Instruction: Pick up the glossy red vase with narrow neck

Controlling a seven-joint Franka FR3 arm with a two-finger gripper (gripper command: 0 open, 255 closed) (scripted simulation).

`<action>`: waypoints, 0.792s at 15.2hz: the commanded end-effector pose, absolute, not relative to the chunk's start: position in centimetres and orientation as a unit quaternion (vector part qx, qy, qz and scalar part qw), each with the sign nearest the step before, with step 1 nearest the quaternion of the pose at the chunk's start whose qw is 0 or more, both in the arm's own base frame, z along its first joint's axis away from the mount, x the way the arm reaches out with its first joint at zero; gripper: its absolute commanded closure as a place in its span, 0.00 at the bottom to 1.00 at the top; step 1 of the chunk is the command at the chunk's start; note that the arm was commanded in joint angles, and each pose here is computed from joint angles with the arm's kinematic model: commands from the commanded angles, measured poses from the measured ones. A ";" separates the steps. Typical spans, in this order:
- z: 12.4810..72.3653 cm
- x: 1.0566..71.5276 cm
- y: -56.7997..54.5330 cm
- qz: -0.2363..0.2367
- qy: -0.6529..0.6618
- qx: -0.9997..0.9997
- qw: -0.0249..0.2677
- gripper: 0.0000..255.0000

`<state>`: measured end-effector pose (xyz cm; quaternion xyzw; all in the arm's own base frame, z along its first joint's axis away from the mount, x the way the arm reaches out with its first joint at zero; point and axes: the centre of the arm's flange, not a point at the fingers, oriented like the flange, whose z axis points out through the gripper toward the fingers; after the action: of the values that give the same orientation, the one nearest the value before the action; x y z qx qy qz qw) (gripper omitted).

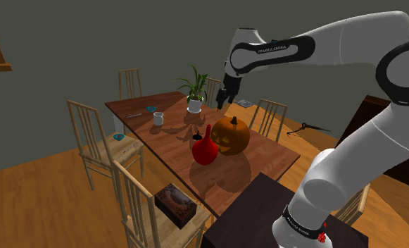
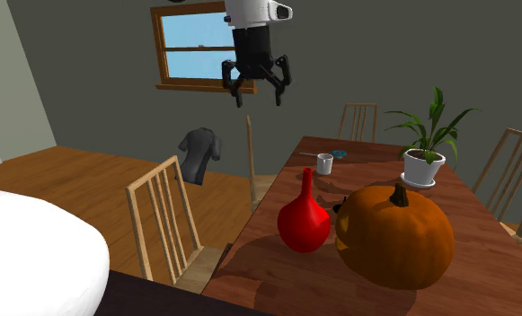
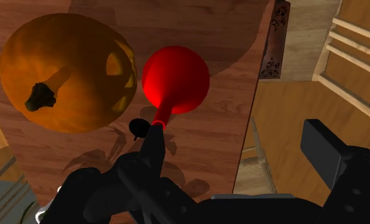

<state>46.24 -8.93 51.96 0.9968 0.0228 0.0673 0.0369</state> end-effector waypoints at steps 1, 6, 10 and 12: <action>50.1 47.8 -10.4 0.061 0.026 0.997 0.033 0.00; 45.6 52.2 -13.5 0.046 0.032 0.998 0.024 0.00; 41.8 55.6 -15.8 0.034 0.038 0.999 0.016 0.00; 39.9 57.3 -16.9 0.028 0.040 0.999 0.013 0.00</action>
<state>56.36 -16.19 41.04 0.9987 0.0389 0.0308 0.0145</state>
